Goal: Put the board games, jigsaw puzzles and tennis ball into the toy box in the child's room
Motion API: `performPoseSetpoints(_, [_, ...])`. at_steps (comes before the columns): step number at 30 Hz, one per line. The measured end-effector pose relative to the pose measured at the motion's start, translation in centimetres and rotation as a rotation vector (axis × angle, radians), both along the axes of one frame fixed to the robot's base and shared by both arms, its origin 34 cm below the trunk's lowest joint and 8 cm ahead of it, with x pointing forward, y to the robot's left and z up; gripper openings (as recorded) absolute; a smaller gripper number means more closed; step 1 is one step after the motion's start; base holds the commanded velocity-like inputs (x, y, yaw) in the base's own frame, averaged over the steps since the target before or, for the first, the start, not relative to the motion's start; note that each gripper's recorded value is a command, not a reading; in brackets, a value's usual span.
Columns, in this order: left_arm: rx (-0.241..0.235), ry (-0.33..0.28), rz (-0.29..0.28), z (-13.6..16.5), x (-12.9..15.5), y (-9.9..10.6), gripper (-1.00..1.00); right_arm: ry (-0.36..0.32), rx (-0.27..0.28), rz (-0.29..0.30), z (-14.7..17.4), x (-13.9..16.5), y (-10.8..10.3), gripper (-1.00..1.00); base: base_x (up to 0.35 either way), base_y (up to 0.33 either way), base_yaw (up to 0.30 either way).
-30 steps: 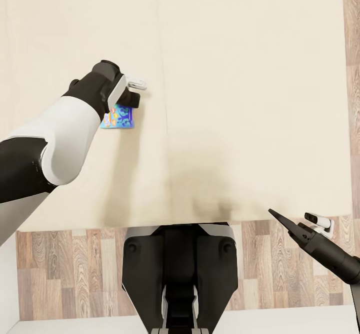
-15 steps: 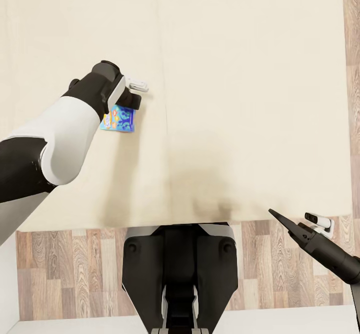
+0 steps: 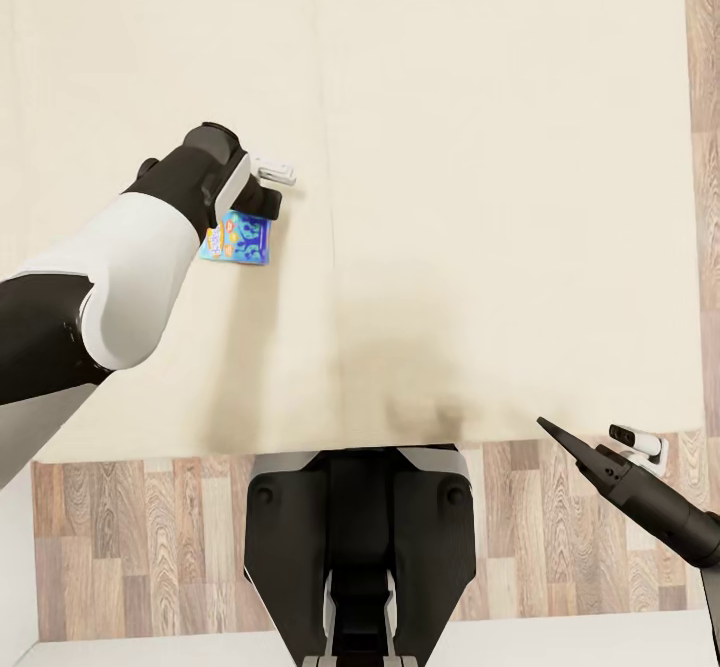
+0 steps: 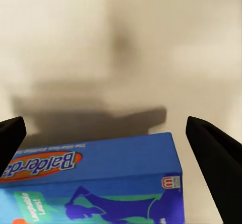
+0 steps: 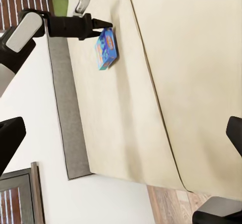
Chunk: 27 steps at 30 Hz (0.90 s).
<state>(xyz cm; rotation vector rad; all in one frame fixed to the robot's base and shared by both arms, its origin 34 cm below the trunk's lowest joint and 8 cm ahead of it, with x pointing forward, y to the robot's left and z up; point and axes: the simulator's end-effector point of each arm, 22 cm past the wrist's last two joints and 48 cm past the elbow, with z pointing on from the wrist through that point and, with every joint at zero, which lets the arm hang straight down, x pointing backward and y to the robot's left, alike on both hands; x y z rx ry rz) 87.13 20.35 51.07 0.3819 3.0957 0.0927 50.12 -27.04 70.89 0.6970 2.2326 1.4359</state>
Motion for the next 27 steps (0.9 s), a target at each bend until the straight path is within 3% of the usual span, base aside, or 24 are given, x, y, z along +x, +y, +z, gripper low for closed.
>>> performPoseSetpoints(27, [0.002,-0.023,0.004,2.1,1.2,0.3,1.0,-0.029,-0.002,0.002,1.1,0.9,-0.1,1.0,0.0,0.0,0.0])
